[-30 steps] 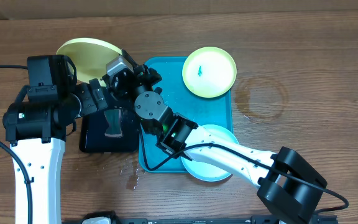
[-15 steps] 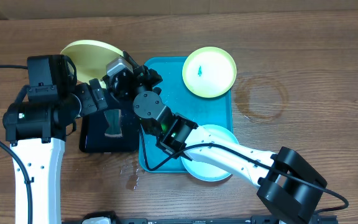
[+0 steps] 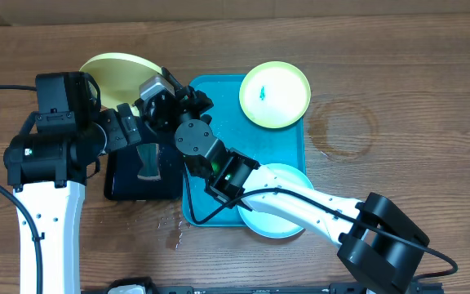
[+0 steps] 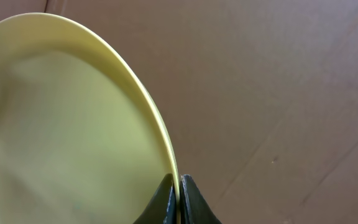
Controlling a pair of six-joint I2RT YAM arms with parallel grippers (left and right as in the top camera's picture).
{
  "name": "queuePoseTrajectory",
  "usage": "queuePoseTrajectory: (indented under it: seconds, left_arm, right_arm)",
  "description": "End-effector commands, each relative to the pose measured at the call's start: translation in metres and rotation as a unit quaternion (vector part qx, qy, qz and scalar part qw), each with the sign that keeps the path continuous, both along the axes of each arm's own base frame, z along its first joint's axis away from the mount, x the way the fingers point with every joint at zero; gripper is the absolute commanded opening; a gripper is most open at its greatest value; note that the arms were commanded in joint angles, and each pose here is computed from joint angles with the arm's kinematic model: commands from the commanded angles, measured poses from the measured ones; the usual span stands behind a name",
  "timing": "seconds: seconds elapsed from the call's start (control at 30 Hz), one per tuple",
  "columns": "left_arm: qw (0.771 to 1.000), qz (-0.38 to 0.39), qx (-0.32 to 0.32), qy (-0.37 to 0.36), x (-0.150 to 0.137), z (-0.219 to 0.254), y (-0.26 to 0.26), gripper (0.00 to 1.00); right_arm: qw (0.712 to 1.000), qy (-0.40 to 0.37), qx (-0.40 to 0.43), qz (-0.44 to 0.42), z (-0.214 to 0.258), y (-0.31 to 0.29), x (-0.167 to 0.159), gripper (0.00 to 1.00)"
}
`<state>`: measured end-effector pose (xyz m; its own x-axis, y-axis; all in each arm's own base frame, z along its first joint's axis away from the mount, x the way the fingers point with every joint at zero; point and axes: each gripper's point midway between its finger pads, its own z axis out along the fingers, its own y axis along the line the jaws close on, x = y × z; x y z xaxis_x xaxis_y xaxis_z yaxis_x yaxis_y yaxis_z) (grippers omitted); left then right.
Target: Clean dirty plates on tray and stack at the side
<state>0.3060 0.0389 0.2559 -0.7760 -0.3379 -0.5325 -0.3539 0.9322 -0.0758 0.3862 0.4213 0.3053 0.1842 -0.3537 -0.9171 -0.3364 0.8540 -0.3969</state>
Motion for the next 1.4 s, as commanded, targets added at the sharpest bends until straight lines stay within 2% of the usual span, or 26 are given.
queuePoseTrajectory:
  seconds: [0.0,0.37,0.87,1.1,1.23,1.37]
  left_arm:
    - [1.0,0.006,-0.003,-0.013,0.003,0.009,0.001,1.0]
    - [1.0,0.006,-0.004,-0.013,0.003,0.009,0.001,1.0]
    - [1.0,0.006,-0.003,-0.013,0.003,0.009,0.001,1.0]
    - [1.0,0.006,-0.004,-0.013,0.003,0.009,0.001,1.0]
    - [1.0,0.006,-0.004,-0.013,0.003,0.009,0.001,1.0]
    - [1.0,0.005,-0.004,-0.013,0.003,0.009,0.001,1.0]
  right_arm:
    - [0.999,-0.021,0.038,-0.005,0.039,-0.009,-0.003,0.04]
    - [0.999,-0.01,0.032,-0.005,0.033,-0.008,-0.003,0.04]
    - [0.994,0.05,0.092,-0.013,0.015,-0.015,0.006,0.04]
    - [0.963,0.17,0.207,-0.038,-0.024,-0.027,0.016,0.04]
    - [0.94,0.232,0.245,-0.045,-0.047,-0.033,0.02,0.04]
    - [0.929,0.247,0.27,-0.055,-0.049,-0.043,0.028,0.04]
